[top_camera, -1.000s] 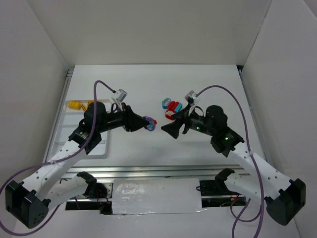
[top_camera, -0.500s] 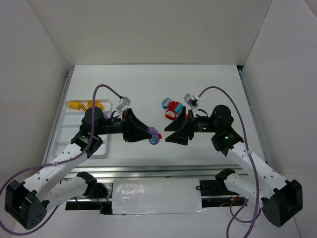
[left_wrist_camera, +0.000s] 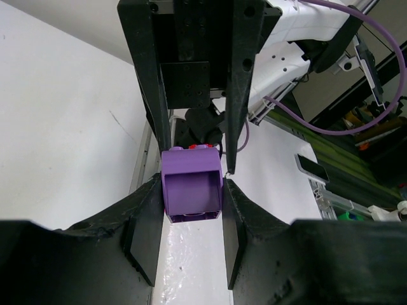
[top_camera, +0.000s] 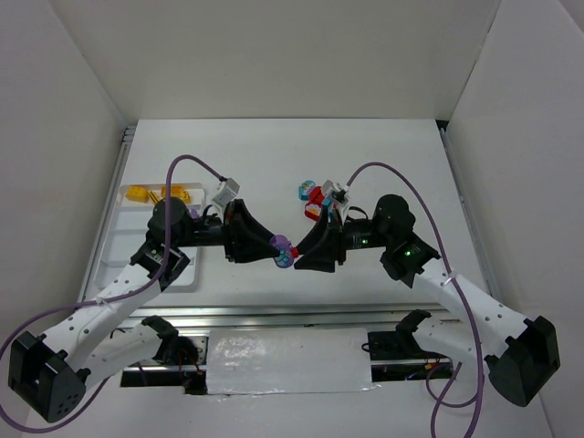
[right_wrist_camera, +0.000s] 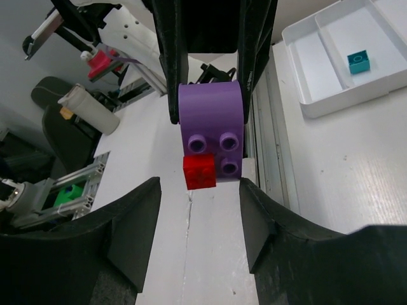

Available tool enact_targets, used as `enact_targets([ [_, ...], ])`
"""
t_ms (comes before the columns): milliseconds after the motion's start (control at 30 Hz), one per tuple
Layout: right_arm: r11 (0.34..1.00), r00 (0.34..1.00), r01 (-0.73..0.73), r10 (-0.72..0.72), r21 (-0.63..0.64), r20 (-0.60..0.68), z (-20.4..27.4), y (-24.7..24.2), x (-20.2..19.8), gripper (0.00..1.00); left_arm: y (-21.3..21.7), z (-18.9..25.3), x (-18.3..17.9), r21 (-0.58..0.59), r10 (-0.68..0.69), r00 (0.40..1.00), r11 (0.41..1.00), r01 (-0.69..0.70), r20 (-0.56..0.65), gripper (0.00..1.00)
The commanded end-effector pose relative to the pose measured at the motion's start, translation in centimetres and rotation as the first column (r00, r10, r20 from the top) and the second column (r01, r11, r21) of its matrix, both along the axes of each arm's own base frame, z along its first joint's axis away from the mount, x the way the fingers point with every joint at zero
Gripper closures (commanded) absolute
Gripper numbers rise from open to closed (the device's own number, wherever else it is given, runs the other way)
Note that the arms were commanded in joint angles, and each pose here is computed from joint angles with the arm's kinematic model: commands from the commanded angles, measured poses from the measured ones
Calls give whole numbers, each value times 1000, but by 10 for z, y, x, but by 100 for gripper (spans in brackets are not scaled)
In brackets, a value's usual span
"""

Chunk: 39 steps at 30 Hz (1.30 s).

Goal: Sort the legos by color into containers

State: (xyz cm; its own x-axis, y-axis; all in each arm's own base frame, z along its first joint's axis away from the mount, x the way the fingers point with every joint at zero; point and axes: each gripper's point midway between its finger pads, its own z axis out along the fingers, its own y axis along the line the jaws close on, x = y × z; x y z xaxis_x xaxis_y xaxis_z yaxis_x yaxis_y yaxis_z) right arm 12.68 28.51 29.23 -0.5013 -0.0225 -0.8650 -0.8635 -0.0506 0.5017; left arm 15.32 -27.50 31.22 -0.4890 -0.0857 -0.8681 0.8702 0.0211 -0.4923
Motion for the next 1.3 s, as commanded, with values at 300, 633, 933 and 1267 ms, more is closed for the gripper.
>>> enact_targets([
  [300, 998, 994, 20, -25, 54, 110, 31, 5, 6, 49, -2, 13, -14, -29, -60, 995, 998, 62, 84, 100],
  [633, 999, 992, 14, -20, 46, 128, 28, 3, 3, 100, -4, 12, -8, -16, -23, 996, 1000, 25, 82, 100],
  [933, 995, 958, -79, 59, 61, 280, 11, -34, -12, 100, 1, 21, -12, -22, -6, 994, 1000, 8, 108, 100],
  [1267, 844, 841, 534, -525, -44, 129, -9, -47, 105, 100, 20, 9, 59, 151, 412, 911, 901, -406, -9, 100],
])
